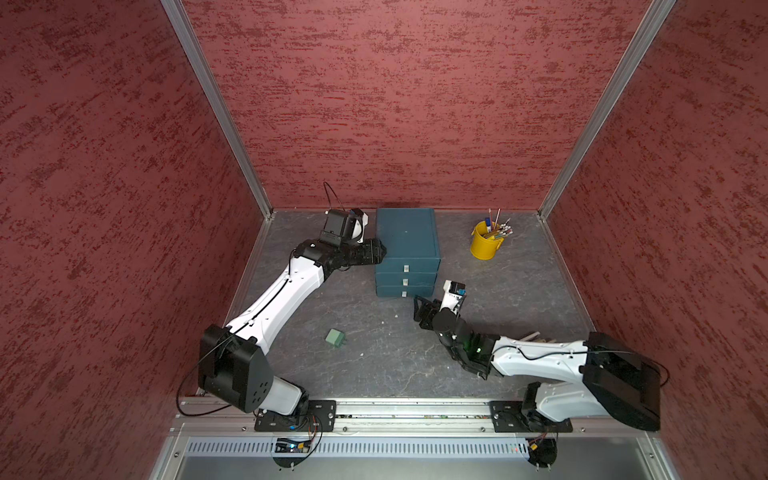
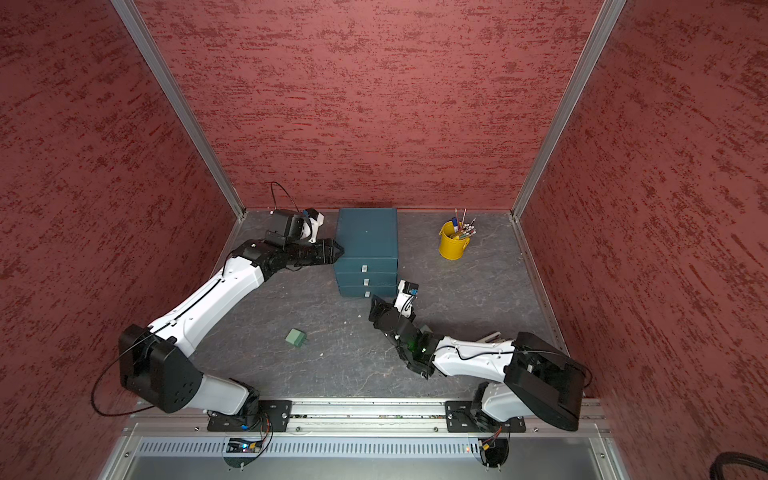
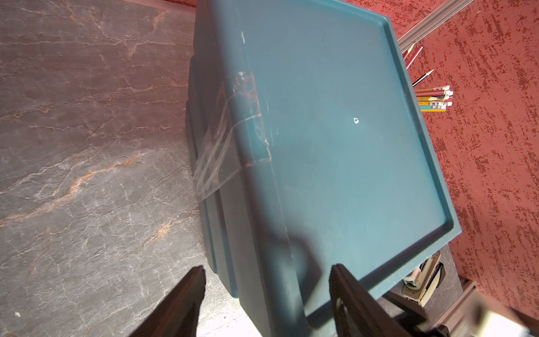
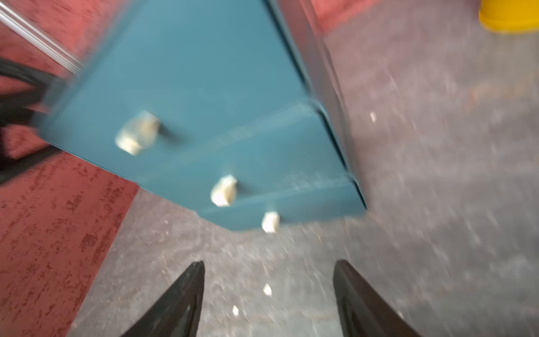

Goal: Place the plugs into the drawer by color
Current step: Open the drawer in the storage box.

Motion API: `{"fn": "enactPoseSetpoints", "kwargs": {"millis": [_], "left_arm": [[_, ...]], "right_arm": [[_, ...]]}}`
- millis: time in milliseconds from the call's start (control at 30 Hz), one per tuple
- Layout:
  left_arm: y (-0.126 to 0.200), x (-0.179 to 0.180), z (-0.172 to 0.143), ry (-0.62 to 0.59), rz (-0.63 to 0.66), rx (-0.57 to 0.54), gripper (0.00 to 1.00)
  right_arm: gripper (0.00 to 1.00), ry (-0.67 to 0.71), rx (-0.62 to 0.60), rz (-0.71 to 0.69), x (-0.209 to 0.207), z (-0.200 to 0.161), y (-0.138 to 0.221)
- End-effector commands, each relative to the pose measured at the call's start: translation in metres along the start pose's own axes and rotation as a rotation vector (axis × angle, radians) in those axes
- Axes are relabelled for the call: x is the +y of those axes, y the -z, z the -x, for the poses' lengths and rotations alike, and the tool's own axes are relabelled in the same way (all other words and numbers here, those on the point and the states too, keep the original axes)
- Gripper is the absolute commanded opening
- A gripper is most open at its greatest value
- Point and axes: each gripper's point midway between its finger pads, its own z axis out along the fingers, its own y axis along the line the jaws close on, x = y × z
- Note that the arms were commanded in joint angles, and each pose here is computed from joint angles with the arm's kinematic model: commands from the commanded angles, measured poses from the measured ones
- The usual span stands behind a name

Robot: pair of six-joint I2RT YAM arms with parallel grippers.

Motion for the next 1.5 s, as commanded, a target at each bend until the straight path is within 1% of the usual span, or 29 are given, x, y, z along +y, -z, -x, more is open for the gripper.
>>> {"fn": "enactPoseSetpoints", "kwargs": {"millis": [0, 33, 67, 133, 267, 367, 500, 600, 700, 767, 833, 1100, 1200, 1267, 1300, 1400, 1467], "left_arm": [[0.007, -0.001, 0.002, -0.008, -0.010, -0.017, 0.71], [0.008, -0.002, 0.003, -0.008, -0.012, -0.020, 0.71], [0.008, -0.001, 0.002, -0.007, -0.010, -0.019, 0.71], [0.009, -0.001, 0.003, -0.009, -0.010, -0.023, 0.71], [0.007, -0.001, 0.002, -0.007, -0.010, -0.016, 0.71], [0.006, -0.001, 0.002, -0.005, -0.012, -0.012, 0.71], [0.006, 0.000, 0.003, -0.005, -0.009, -0.015, 0.71], [0.006, -0.001, 0.003, -0.005, -0.012, -0.016, 0.71], [0.007, -0.001, 0.003, -0.007, -0.011, -0.019, 0.71], [0.007, -0.001, 0.002, -0.006, -0.010, -0.017, 0.71], [0.005, 0.000, 0.002, -0.005, -0.010, -0.013, 0.71], [0.006, 0.000, 0.002, -0.008, -0.007, -0.014, 0.71], [0.005, 0.001, 0.002, -0.008, -0.005, -0.012, 0.70], [0.005, 0.002, 0.002, -0.007, -0.003, -0.011, 0.70], [0.005, 0.002, 0.002, -0.007, -0.002, -0.011, 0.70], [0.005, 0.002, 0.002, -0.008, -0.002, -0.013, 0.70], [0.005, 0.002, 0.001, -0.009, -0.002, -0.010, 0.70]], "right_arm": [[0.72, -0.185, 0.040, 0.074, 0.010, -0.008, -0.009], [0.71, -0.214, 0.040, 0.088, 0.012, -0.008, -0.011], [0.68, -0.233, 0.053, 0.085, 0.006, -0.017, -0.019], [0.65, -0.277, 0.057, 0.115, 0.006, -0.023, -0.026], [0.63, -0.300, 0.073, 0.164, 0.012, -0.036, -0.042], [0.58, -0.333, 0.052, 0.195, 0.011, -0.041, -0.048], [0.56, -0.382, 0.020, 0.258, 0.013, -0.041, -0.057], [0.54, -0.413, 0.003, 0.252, 0.006, -0.043, -0.064], [0.51, -0.426, -0.011, 0.249, 0.000, -0.041, -0.071], [0.46, -0.428, -0.020, 0.261, 0.001, -0.037, -0.076], [0.44, -0.420, -0.019, 0.273, 0.005, -0.035, -0.080], [0.43, -0.427, -0.012, 0.275, 0.006, -0.038, -0.091], [0.39, -0.444, -0.019, 0.270, 0.002, -0.039, -0.095], [0.38, -0.456, -0.026, 0.269, -0.001, -0.037, -0.097], [0.35, -0.458, -0.029, 0.271, -0.001, -0.036, -0.098], [0.31, -0.458, -0.031, 0.275, -0.001, -0.033, -0.101], [0.31, -0.450, -0.028, 0.286, 0.003, -0.032, -0.104]]}}
